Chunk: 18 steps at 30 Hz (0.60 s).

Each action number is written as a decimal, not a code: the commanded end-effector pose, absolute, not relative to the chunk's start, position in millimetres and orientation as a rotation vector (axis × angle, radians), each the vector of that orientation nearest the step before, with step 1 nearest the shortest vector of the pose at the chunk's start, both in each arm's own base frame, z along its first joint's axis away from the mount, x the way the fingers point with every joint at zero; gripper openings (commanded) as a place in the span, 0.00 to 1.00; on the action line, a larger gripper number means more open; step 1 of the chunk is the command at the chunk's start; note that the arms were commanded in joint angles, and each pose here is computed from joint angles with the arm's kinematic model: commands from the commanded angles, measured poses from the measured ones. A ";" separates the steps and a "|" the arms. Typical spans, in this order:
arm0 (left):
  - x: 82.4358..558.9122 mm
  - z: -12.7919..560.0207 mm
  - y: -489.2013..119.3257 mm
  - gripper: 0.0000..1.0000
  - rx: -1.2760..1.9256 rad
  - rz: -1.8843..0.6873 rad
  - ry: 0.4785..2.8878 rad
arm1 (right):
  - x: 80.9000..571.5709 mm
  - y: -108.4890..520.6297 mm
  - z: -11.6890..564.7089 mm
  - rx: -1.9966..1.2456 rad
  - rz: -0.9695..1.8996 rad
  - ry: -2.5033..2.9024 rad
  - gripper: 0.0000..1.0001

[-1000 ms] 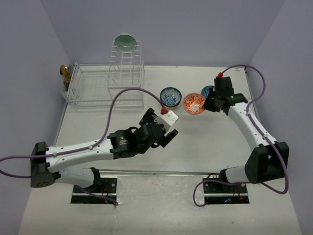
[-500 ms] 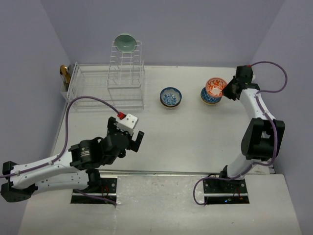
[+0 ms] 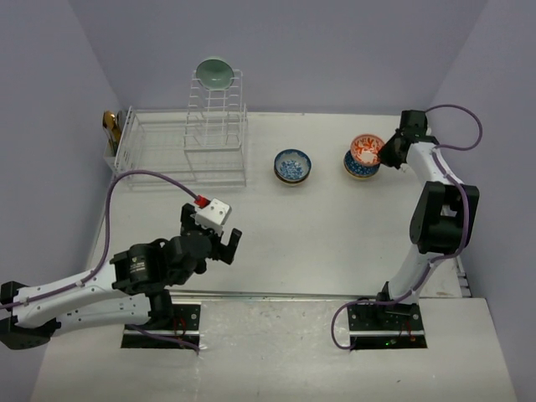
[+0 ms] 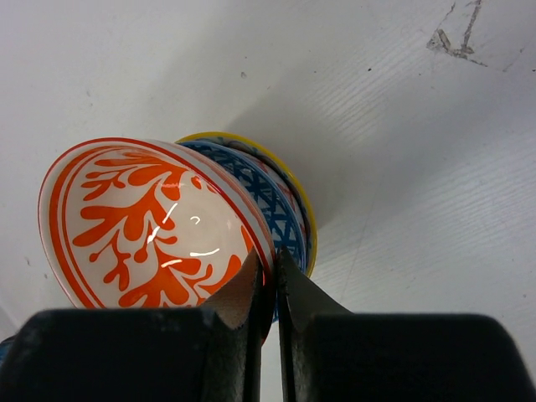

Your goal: Unload the bowls from the dish rack

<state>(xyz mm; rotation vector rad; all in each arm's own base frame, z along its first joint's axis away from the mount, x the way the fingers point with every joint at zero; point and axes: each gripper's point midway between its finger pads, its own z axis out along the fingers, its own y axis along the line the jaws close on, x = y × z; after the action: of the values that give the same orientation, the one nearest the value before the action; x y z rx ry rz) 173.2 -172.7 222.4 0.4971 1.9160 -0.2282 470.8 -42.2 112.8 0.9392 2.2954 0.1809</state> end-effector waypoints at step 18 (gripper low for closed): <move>172.4 216.6 -187.0 1.00 0.539 -0.253 1.921 | 476.8 -29.1 107.6 0.899 0.284 2.281 0.10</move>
<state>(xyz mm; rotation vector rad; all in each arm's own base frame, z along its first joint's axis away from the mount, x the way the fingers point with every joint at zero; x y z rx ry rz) 171.4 -181.9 213.3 0.5417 1.9424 -0.2296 461.8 -32.5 90.9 0.9376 2.3457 0.2293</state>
